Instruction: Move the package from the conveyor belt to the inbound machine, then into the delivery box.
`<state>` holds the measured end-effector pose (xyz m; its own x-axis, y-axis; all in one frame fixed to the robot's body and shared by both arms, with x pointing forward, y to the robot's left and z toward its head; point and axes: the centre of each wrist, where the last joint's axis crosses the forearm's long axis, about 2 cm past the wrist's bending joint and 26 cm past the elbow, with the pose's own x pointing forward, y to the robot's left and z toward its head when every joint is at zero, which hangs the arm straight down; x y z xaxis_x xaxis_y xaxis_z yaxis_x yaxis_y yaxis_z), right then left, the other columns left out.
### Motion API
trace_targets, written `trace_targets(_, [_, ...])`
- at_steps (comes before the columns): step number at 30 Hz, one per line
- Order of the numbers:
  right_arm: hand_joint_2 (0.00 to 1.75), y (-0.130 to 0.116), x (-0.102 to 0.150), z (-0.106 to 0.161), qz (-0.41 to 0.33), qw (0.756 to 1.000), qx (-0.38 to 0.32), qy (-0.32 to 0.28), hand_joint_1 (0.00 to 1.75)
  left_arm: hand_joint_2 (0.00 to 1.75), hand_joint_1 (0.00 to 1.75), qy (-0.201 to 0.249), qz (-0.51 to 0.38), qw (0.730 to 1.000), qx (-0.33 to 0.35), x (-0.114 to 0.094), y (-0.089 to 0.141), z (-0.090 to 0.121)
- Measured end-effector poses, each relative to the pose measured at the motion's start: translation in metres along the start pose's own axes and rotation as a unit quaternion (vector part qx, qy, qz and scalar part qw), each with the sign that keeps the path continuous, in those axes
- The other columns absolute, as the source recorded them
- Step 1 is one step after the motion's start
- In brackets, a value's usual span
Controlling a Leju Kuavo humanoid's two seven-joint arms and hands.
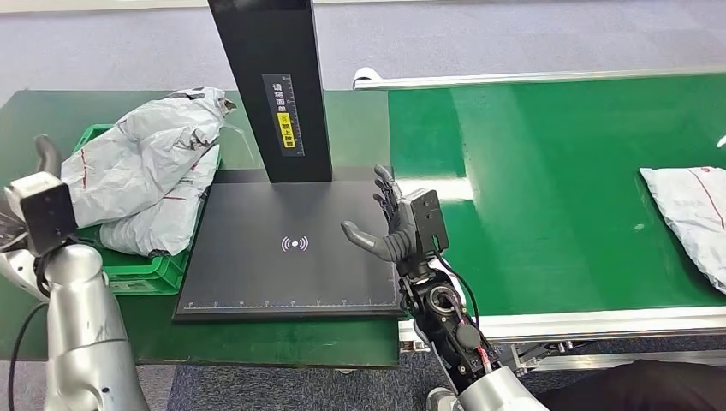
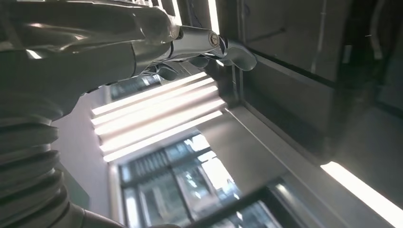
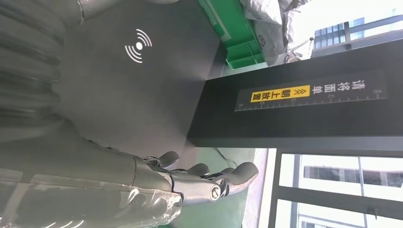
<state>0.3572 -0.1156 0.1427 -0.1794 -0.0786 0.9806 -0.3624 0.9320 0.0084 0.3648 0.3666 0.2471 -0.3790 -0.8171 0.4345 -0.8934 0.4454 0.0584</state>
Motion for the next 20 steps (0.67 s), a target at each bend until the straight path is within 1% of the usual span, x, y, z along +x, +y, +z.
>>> trace_targets(4, [1.75, -0.002, 0.000, 0.000, 0.004, 1.000, -0.002, 0.000, 0.00, 1.75, 0.00, -0.034, 0.087, 0.996, -0.006, 0.051, 0.002, 0.023])
trace_targets(7, [1.75, -0.004, 0.001, 0.000, 0.006, 1.000, -0.003, -0.002, 0.00, 1.75, 0.00, -0.051, 0.147, 0.988, -0.021, 0.084, 0.005, 0.039])
trace_targets(9, [1.75, -0.006, 0.002, 0.000, 0.007, 1.000, -0.003, -0.003, 0.00, 1.75, 0.00, -0.064, 0.178, 0.982, -0.025, 0.102, 0.007, 0.044])
trace_targets(12, [1.75, -0.007, 0.003, -0.001, 0.006, 1.000, 0.001, -0.003, 0.00, 1.75, 0.00, -0.086, 0.209, 0.974, -0.017, 0.122, 0.016, 0.043])
trace_targets(15, [1.75, -0.008, 0.005, -0.003, 0.003, 1.000, 0.009, -0.004, 0.00, 1.75, 0.00, -0.125, 0.230, 0.965, 0.006, 0.142, 0.029, 0.033])
trace_targets(17, [1.75, -0.008, 0.008, -0.006, 0.001, 1.000, 0.011, -0.007, 0.00, 1.75, 0.00, -0.143, 0.247, 0.958, 0.014, 0.153, 0.035, 0.029])
trace_targets(20, [1.75, -0.009, 0.010, -0.008, -0.001, 1.000, 0.009, -0.009, 0.00, 1.75, 0.00, -0.146, 0.290, 0.946, 0.005, 0.164, 0.035, 0.033])
